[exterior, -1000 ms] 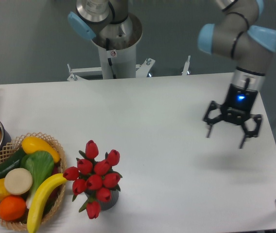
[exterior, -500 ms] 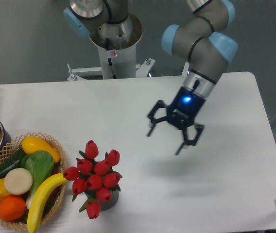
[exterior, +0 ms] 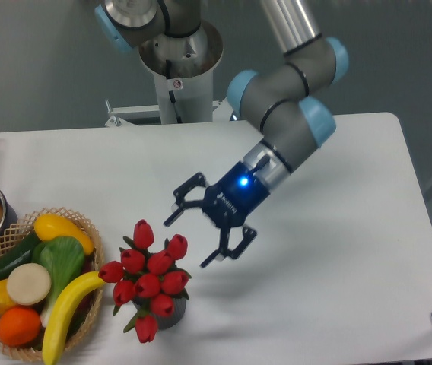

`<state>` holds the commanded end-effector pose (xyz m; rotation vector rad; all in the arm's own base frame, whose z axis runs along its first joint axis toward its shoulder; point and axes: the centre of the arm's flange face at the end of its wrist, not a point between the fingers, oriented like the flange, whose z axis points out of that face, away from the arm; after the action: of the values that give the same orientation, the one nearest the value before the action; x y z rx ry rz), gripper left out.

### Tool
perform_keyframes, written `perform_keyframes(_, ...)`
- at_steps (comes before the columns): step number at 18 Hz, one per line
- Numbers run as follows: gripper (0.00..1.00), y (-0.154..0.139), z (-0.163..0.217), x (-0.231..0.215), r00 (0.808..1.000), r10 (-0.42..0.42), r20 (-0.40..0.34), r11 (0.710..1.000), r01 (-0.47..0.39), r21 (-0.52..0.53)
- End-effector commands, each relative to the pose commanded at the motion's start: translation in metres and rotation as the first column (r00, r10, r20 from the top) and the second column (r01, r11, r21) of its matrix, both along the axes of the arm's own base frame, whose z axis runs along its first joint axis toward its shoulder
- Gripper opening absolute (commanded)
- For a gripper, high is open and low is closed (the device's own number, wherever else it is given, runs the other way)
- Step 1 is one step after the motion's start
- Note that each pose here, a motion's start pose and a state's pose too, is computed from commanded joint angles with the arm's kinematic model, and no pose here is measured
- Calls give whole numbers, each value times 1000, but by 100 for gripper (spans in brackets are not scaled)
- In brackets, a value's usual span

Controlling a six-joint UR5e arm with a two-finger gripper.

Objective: Pick up the flowers from the vase
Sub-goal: 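Move the open gripper toward the red tulip stems in the grey vase, then lower the gripper around the tulip stems and close it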

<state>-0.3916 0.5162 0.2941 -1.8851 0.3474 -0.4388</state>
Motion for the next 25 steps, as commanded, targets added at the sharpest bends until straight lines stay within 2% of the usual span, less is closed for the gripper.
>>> perform_keyframes(6,99,14,-4,3,999,-28,29,999,27,35)
perform_keyframes(9,75,18,-9,3,998,-36,42,998,34,44)
perform_keyframes(10,60,19,-10,4,998,-38,44,998,36,42)
perform_keyframes(12,19,20,-8,5,998,-40,40,998,38,44)
perform_keyframes(13,5,19,-7,5,998,-38,41,998,36,42)
perform_keyframes(14,0,19,-6,4,999,-35,41,999,33,41)
perform_keyframes(19,0,6,14,-8,1000,-1,31,999,0,46)
perform_keyframes(25,0,3,59,6,995,29,94,999,-31,21)
